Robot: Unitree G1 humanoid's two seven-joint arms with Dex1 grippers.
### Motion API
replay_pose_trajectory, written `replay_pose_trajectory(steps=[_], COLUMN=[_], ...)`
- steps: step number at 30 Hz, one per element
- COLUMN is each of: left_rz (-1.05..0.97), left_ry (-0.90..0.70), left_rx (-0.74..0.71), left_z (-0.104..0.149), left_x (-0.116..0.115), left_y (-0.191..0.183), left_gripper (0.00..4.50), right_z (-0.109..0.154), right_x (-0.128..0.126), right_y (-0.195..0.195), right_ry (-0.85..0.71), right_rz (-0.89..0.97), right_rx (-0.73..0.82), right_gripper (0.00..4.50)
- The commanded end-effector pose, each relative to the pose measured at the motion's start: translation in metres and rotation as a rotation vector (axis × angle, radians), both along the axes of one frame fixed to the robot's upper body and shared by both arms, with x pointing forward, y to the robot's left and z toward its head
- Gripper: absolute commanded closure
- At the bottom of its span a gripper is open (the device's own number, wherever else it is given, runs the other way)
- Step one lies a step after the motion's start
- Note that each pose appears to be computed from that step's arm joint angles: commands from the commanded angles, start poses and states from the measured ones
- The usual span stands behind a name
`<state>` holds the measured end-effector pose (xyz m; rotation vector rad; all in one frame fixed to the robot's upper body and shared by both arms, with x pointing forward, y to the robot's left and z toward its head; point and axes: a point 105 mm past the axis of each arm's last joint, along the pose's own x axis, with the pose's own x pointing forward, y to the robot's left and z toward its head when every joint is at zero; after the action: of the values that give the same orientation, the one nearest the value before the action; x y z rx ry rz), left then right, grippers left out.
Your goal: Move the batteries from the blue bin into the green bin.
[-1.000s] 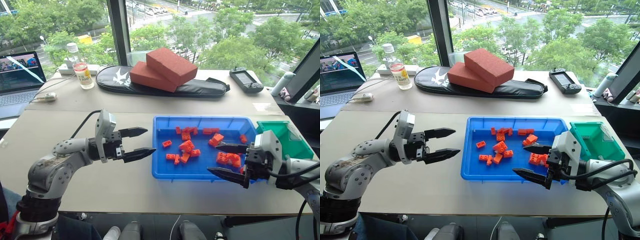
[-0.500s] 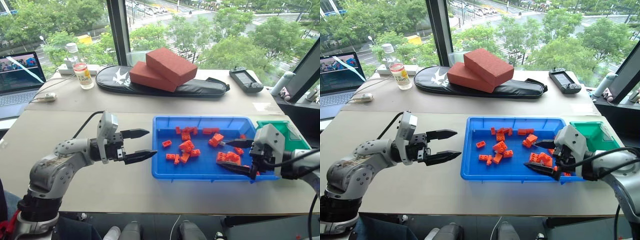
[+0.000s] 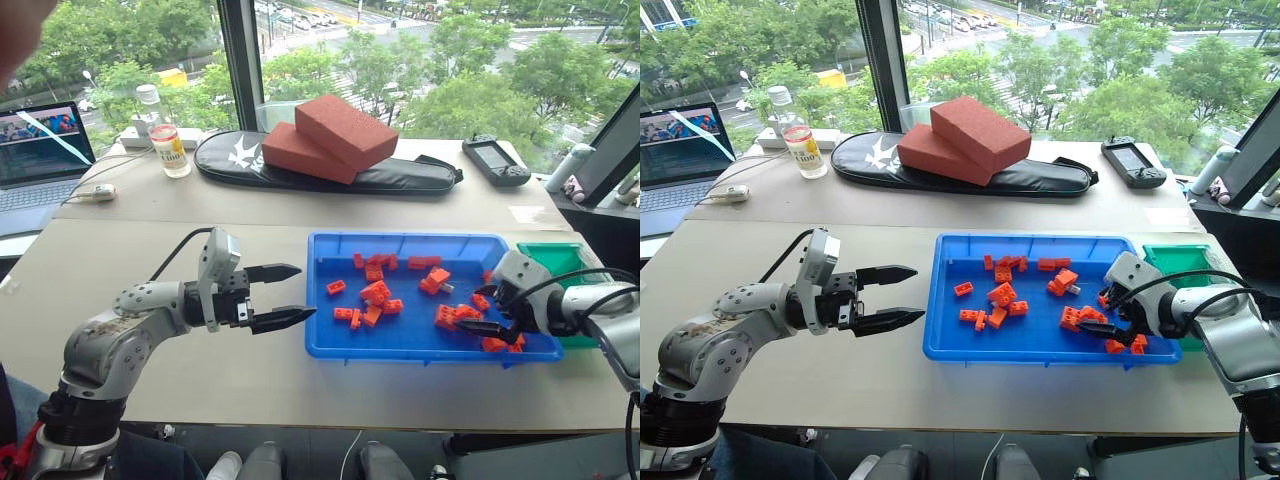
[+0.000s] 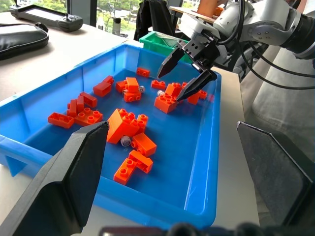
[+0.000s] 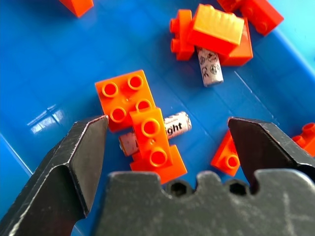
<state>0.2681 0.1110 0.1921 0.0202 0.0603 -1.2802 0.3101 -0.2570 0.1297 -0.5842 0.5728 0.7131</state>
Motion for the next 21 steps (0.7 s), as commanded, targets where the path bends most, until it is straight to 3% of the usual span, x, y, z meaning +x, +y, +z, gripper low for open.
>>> replay_pose_trajectory(steps=[1,6,14,21], left_rz=[-0.002,-0.006,-0.013,-0.016], left_ry=[-0.044,-0.044,-0.038,-0.037], left_rx=[-0.01,-0.012,-0.016,-0.017], left_z=[0.01,0.01,0.01,0.008], left_x=[-0.003,-0.003,-0.004,-0.004], left_y=[0.001,0.0,-0.002,-0.004], left_gripper=[0.0,0.0,0.0,0.0], right_z=[0.005,0.009,0.038,0.024], right_x=[-0.001,-0.004,0.001,-0.012], right_y=[0.002,0.008,-0.008,-0.033], right_ry=[-0.004,-0.007,-0.102,-0.05], right_rz=[0.023,0.044,-0.055,-0.14], right_rx=[-0.011,0.018,0.022,-0.105], right_gripper=[2.44,4.03,4.05,4.05])
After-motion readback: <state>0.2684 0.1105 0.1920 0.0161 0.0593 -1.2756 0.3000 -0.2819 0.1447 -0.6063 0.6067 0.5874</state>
